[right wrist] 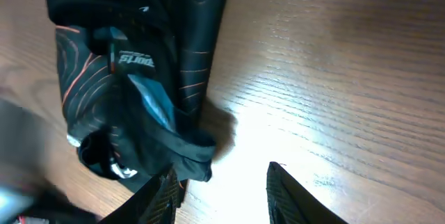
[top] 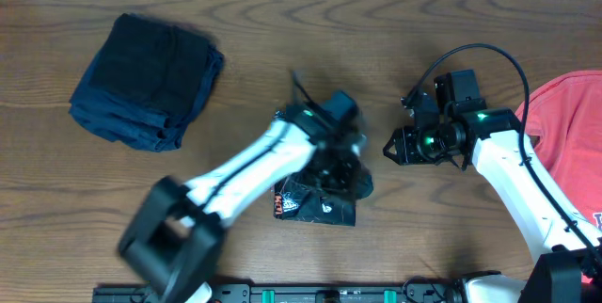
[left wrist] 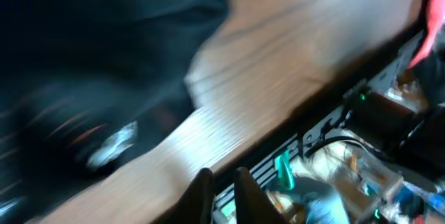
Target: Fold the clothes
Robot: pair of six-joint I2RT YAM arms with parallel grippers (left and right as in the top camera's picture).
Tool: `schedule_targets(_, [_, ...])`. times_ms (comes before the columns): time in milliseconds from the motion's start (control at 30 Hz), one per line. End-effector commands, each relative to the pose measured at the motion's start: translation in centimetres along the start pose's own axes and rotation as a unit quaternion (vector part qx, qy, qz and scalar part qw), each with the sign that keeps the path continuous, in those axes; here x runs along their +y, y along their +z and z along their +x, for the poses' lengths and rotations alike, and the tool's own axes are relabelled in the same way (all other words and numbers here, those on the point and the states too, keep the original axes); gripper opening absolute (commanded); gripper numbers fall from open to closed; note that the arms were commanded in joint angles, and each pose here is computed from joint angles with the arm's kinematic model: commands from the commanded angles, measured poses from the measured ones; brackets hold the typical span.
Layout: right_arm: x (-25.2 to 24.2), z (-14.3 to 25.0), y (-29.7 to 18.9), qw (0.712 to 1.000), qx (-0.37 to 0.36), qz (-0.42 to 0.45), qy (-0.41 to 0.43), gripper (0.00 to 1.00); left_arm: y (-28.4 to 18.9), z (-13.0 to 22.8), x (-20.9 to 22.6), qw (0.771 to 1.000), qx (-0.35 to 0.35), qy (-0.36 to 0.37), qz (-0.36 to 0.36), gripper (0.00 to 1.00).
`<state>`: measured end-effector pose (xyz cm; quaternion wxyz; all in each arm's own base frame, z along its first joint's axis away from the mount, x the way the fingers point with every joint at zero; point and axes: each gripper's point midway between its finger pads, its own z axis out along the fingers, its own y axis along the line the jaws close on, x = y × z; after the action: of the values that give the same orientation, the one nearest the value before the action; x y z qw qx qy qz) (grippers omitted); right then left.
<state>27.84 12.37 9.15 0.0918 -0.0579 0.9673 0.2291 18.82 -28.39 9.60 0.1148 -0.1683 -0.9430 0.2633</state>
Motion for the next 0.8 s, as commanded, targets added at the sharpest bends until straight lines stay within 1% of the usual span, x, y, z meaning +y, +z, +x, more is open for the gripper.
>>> schedule_targets(0, [3.0, 0.7, 0.3, 0.996, 0.013, -0.067, -0.058, 0.41, -5.7, -1.4, 2.8, 0.992, -0.097, -0.012, -0.076, 0.17])
schedule_targets(67, [5.9, 1.5, 0.3, 0.985, 0.023, -0.127, -0.110, 0.42, -8.4, -1.2, 4.9, 0.984, -0.134, -0.034, -0.116, 0.33])
schedule_targets(100, [7.0, 2.0, 0.4, 0.980, 0.029, -0.146, -0.129, 0.43, -9.8, -1.0, 6.0, 0.978, -0.152, -0.046, -0.134, 0.39])
schedule_targets(167, [9.1, 3.3, 1.1, 0.972, 0.048, -0.157, -0.167, 0.46, -12.7, -0.7, 7.8, 0.966, -0.192, -0.071, -0.160, 0.48])
schedule_targets(233, [10.9, 4.9, 2.1, 0.962, 0.069, -0.158, -0.212, 0.50, -14.7, -0.5, 8.7, 0.957, -0.224, -0.088, -0.162, 0.57])
schedule_targets(300, [11.5, 6.1, 3.5, 0.957, 0.087, -0.128, -0.244, 0.56, -16.3, -0.4, 9.4, 0.950, -0.249, -0.102, -0.158, 0.59])
schedule_targets(333, [11.3, 6.5, 4.3, 0.959, 0.095, -0.101, -0.249, 0.57, -16.9, -0.3, 9.7, 0.947, -0.259, -0.108, -0.157, 0.60])
schedule_targets(433, [10.5, 7.4, 6.8, 0.963, 0.115, -0.031, -0.243, 0.57, -18.1, 0.1, 10.3, 0.940, -0.276, -0.123, -0.156, 0.61])
schedule_targets(500, [10.6, 8.1, 8.1, 0.960, 0.132, -0.028, -0.247, 0.55, -18.3, 0.2, 10.5, 0.939, -0.278, -0.127, -0.156, 0.61])
schedule_targets(533, [10.4, 8.4, 8.9, 0.959, 0.144, -0.026, -0.241, 0.54, -18.3, 0.3, 10.6, 0.939, -0.277, -0.128, -0.156, 0.61])
schedule_targets(567, [10.1, 8.7, 9.4, 0.960, 0.153, -0.022, -0.234, 0.48, -18.3, 0.3, 10.6, 0.940, -0.275, -0.129, -0.157, 0.62])
schedule_targets(633, [9.6, 9.3, 10.3, 0.960, 0.171, -0.016, -0.219, 0.28, -18.2, 0.5, 10.6, 0.940, -0.272, -0.130, -0.157, 0.61])
schedule_targets(700, [9.7, 9.4, 10.5, 0.960, 0.174, -0.023, -0.217, 0.14, -18.1, 0.6, 10.7, 0.941, -0.270, -0.131, -0.158, 0.62])
schedule_targets(767, [10.1, 8.9, 10.3, 0.961, 0.162, -0.027, -0.221, 0.09, -18.1, 0.6, 10.7, 0.941, -0.269, -0.131, -0.158, 0.62])
